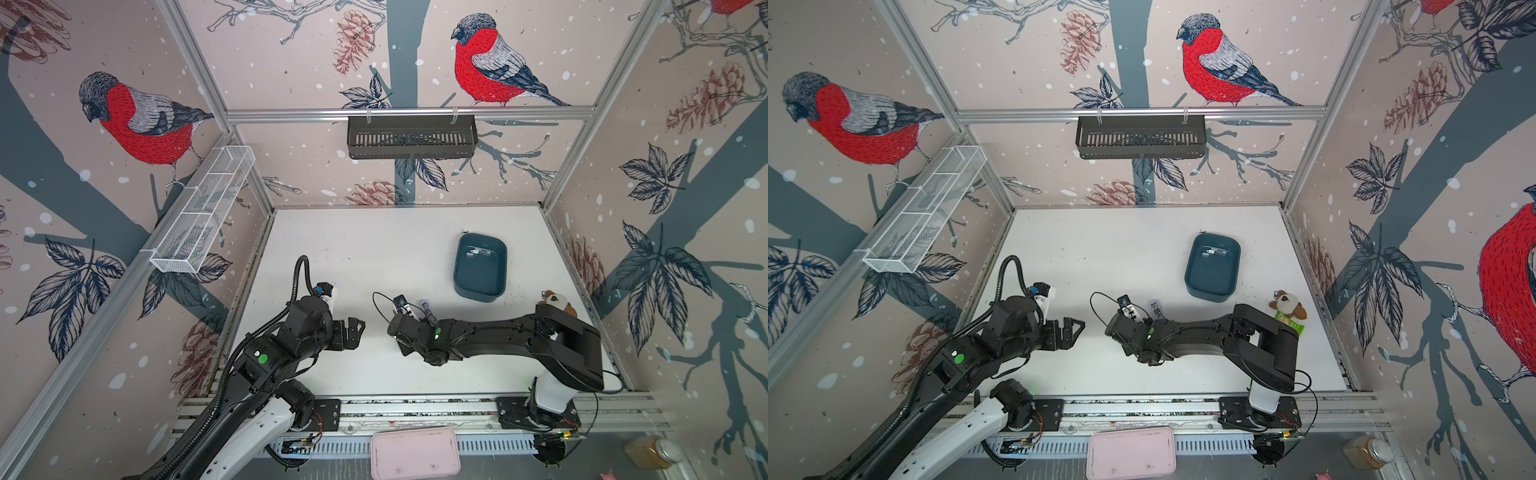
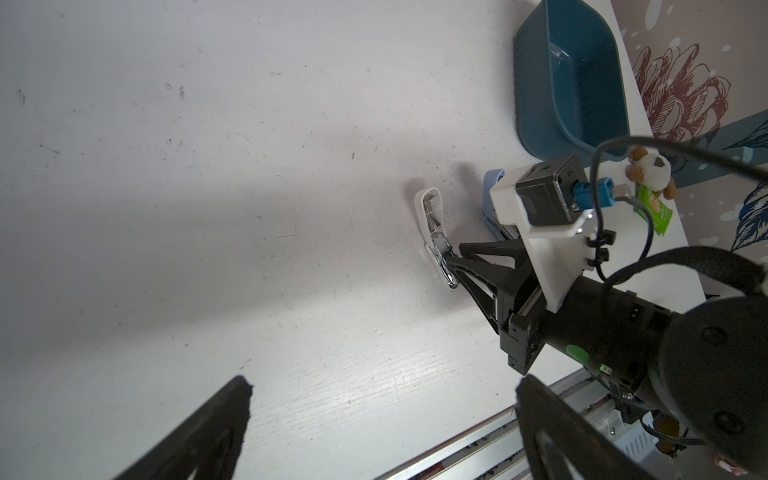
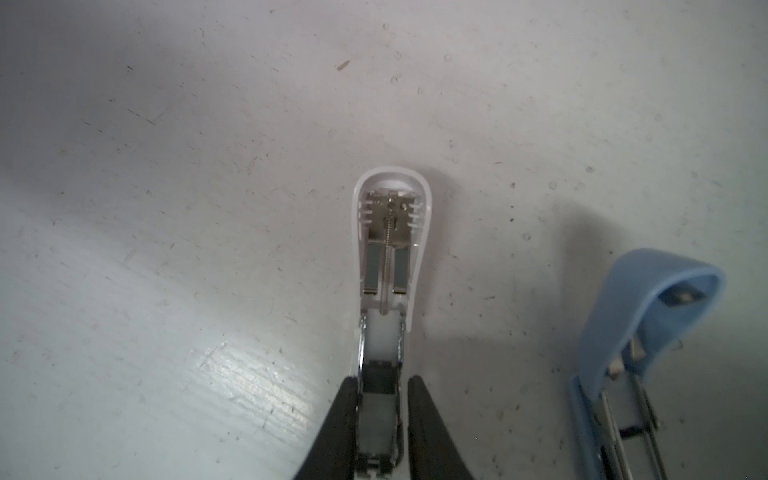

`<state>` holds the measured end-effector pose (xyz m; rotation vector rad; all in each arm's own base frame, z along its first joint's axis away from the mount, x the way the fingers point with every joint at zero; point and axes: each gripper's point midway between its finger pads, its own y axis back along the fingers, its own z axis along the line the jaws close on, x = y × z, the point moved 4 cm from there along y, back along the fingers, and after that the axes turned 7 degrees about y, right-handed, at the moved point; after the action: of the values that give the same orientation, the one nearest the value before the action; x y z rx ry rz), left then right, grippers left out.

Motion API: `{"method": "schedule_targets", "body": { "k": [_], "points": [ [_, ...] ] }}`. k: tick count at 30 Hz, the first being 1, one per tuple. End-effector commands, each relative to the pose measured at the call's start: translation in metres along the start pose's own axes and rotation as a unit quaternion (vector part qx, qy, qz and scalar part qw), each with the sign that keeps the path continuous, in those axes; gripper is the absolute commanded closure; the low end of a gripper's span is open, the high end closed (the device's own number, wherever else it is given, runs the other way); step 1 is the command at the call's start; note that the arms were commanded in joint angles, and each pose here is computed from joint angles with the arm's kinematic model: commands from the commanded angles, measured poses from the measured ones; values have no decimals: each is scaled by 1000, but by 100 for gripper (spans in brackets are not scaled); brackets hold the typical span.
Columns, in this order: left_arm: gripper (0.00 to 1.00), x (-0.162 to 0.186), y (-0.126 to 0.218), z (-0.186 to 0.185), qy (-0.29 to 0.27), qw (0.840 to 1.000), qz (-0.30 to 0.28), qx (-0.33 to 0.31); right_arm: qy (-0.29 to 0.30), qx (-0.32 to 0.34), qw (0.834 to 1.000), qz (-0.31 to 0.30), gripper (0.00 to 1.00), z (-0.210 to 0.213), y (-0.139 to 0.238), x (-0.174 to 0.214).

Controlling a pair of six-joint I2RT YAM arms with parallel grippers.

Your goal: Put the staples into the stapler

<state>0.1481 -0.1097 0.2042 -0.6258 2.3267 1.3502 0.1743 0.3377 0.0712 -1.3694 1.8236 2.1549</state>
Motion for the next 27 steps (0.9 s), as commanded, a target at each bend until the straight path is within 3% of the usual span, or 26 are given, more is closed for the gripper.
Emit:
{"method": "schedule_targets", "body": {
  "k": [1, 7, 14, 18, 25, 27],
  "points": [
    [1, -1, 0, -1, -3, 1000, -4, 4, -2, 9, 1000, -5, 71, -1, 2, -3],
    [1, -1, -1, -2, -6, 1000, 0, 5, -17, 7, 999, -38, 65, -2, 13, -20],
    [1, -6, 3, -11, -17, 999, -12, 35, -33, -30, 996, -83, 69, -13, 26, -36],
    [1, -16, 1, -35, -8, 993, -32, 112, -35, -56, 994, -82, 74, -16, 35, -39],
    [1, -9, -42, -29, 37, 992, -19, 117, -42, -83, 993, -69, 76, -25, 47, -37],
    [1, -2, -59, -30, 45, 987, -22, 149, -46, -89, 993, -66, 76, -29, 43, -27]
  ]
}}
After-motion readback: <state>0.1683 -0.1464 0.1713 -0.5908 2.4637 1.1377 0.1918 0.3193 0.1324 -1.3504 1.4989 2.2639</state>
